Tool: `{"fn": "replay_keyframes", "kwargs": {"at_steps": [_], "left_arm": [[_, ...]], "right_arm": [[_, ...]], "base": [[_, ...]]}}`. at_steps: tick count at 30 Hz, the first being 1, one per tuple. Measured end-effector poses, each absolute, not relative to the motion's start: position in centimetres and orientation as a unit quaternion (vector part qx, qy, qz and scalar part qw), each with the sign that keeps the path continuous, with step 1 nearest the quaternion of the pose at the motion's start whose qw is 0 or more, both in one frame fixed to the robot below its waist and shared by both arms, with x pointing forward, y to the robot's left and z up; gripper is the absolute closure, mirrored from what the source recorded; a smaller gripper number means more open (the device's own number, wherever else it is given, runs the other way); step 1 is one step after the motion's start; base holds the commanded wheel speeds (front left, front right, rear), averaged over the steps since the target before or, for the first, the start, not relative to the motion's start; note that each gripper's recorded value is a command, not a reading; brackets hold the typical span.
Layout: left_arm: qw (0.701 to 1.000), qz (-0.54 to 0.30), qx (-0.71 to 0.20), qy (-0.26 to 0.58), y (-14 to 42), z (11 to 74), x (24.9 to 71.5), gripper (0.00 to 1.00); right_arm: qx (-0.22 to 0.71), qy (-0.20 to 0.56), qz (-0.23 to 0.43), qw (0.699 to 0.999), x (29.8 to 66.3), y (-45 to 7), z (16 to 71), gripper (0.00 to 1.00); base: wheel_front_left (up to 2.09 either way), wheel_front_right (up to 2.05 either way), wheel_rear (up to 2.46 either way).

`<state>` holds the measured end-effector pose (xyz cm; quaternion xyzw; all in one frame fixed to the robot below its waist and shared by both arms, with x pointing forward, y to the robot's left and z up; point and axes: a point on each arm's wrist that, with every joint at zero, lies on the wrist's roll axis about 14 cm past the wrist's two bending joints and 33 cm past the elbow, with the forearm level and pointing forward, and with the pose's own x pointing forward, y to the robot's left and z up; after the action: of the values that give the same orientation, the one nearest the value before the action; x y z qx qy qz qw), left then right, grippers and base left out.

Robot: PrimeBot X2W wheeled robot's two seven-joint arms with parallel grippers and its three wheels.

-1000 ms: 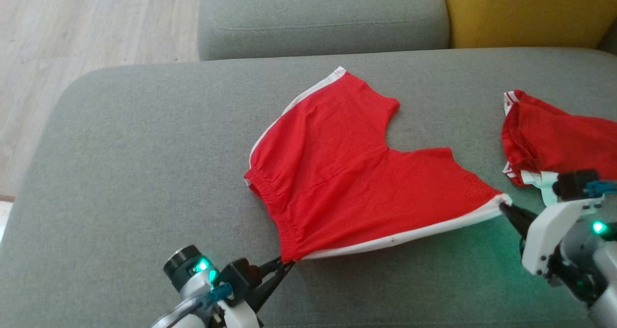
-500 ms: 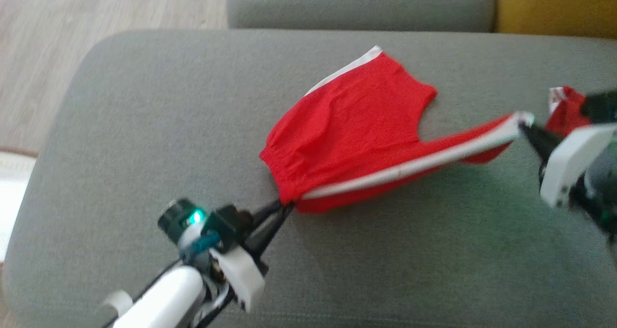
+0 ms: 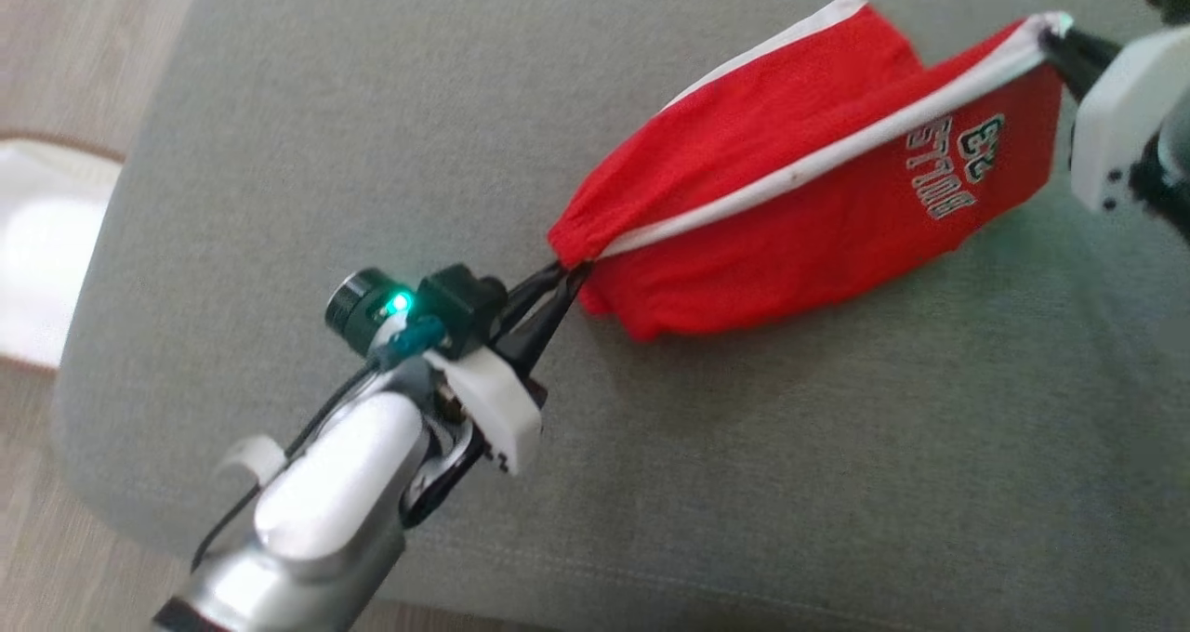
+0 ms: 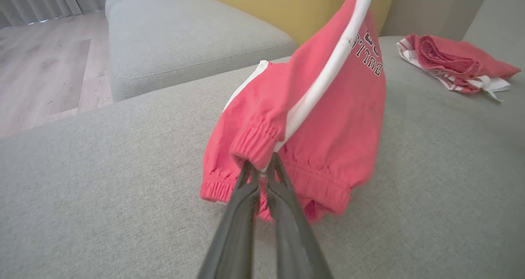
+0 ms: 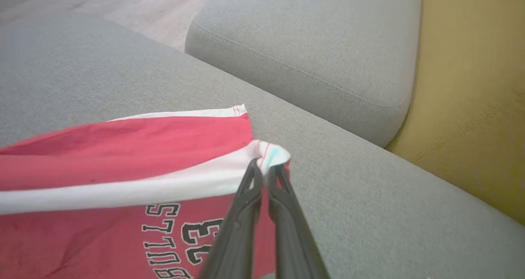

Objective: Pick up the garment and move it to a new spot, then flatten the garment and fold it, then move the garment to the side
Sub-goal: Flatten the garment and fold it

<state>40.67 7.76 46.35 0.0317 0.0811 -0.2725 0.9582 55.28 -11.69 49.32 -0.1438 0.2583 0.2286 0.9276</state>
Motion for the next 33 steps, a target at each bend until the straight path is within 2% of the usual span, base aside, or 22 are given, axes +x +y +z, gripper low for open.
{"fn": "replay_keyframes", "kwargs": {"at_steps": [10, 20, 21, 22, 23, 24, 25, 26, 33], "left_arm": [[0.966, -0.235, 0.025, 0.107, 9.7, 44.1, 44.2, 1.0], [0.964, -0.219, 0.029, 0.149, 10.7, 40.9, 45.3, 1.0], [0.964, -0.217, 0.031, 0.152, 10.8, 40.8, 45.5, 1.0], [0.964, -0.217, 0.031, 0.152, 10.8, 40.8, 45.5, 1.0], [0.964, -0.215, 0.03, 0.155, 10.9, 40.6, 45.7, 1.0], [0.964, -0.214, 0.03, 0.155, 10.9, 40.5, 45.8, 0.72], [0.964, -0.213, 0.03, 0.157, 10.9, 40.3, 45.9, 0.2], [0.964, -0.211, 0.03, 0.16, 11.0, 40.1, 45.9, 0.0], [0.973, -0.182, 0.019, 0.138, 11.5, 41.6, 46.7, 0.0]], "right_arm": [[-0.177, 0.27, 0.25, 0.913, 61.9, -7.5, 47.5, 1.0], [-0.209, 0.304, 0.26, 0.892, 64.2, -5.3, 42.1, 1.0], [-0.218, 0.3, 0.26, 0.891, 64.4, -5.3, 41.8, 0.61], [-0.218, 0.3, 0.26, 0.891, 64.4, -5.3, 41.8, 0.0], [-0.231, 0.292, 0.261, 0.891, 64.7, -5.2, 41.6, 0.0], [-0.252, 0.284, 0.264, 0.887, 64.8, -5.2, 41.4, 0.0], [-0.267, 0.279, 0.265, 0.884, 64.9, -5.2, 41.3, 0.0], [-0.271, 0.271, 0.266, 0.884, 64.9, -5.2, 41.3, 0.0], [-0.228, 0.195, 0.266, 0.916, 65.0, -5.1, 43.8, 0.0]], "base": [[0.0, 0.0, 0.0], [0.0, 0.0, 0.0], [0.0, 0.0, 0.0], [0.0, 0.0, 0.0], [0.0, 0.0, 0.0], [0.0, 0.0, 0.0], [0.0, 0.0, 0.0], [0.0, 0.0, 0.0], [0.0, 0.0, 0.0]]}}
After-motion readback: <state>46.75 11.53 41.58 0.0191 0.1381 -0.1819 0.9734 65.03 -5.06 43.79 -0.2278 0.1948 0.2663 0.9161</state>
